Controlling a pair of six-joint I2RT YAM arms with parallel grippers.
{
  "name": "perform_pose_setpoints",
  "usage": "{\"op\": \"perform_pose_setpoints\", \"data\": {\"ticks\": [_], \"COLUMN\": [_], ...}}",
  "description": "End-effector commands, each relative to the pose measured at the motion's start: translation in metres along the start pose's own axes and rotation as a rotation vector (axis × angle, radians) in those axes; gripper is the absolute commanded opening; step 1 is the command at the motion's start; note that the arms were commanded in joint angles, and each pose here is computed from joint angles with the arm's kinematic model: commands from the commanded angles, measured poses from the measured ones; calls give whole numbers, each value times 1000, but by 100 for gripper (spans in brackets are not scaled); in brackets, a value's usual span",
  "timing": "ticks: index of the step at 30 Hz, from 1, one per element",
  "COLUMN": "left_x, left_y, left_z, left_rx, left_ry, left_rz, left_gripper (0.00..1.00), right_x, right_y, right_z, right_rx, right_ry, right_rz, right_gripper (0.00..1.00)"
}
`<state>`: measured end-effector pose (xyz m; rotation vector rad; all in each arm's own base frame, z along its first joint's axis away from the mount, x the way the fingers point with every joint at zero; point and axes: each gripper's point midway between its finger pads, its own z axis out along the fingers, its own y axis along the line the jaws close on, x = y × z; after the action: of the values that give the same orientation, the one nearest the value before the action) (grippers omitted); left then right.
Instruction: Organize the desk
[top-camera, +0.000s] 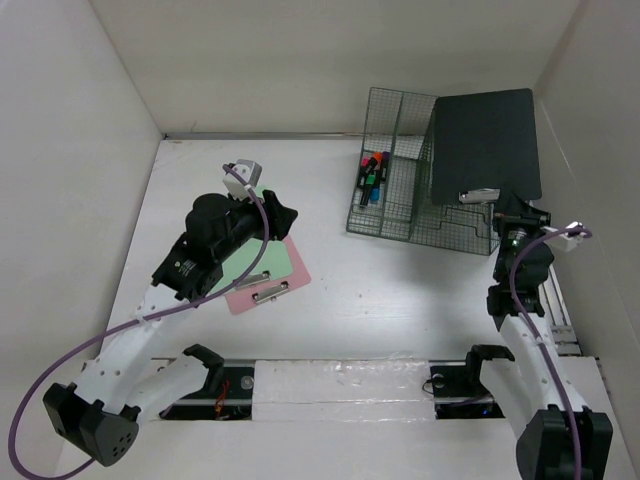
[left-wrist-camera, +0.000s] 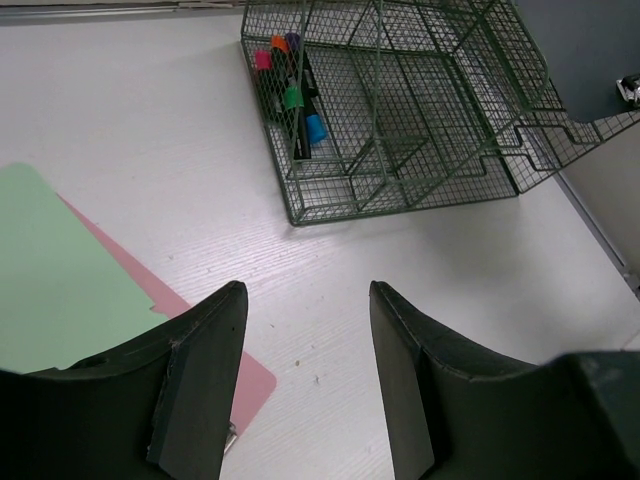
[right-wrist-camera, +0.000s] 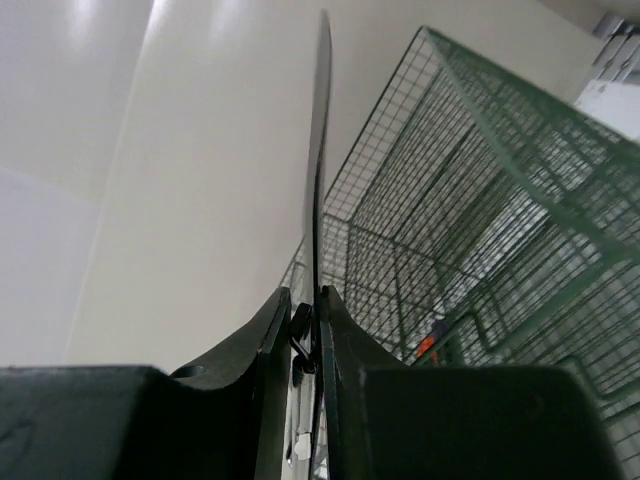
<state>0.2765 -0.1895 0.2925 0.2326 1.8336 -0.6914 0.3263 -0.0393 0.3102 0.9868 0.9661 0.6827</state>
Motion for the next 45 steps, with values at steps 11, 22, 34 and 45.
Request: {"op": "perform_pose_setpoints", "data": {"ticks": [11,22,34,45], "left_x": [-9,-11,-10,-9], "left_y": [-11,-11,-15,-17], "left_z": [1,0,0,1], "left_rx": [47,47,72,81], "left_ry": [-20,-33,-26,-19], "left_rz": [4,7,2,3], "left_gripper": [47,47,47,47], "right_x": [5,24,20,11], "right_y": [-21,-31,-50,-101], "right_z": [10,20,14,-31], "right_rx": [17,67,206,350], "right_ry": [41,155,214,241], "right_rz": [-1,-45,-273,-458], "right_gripper": [0,8,95,95]}}
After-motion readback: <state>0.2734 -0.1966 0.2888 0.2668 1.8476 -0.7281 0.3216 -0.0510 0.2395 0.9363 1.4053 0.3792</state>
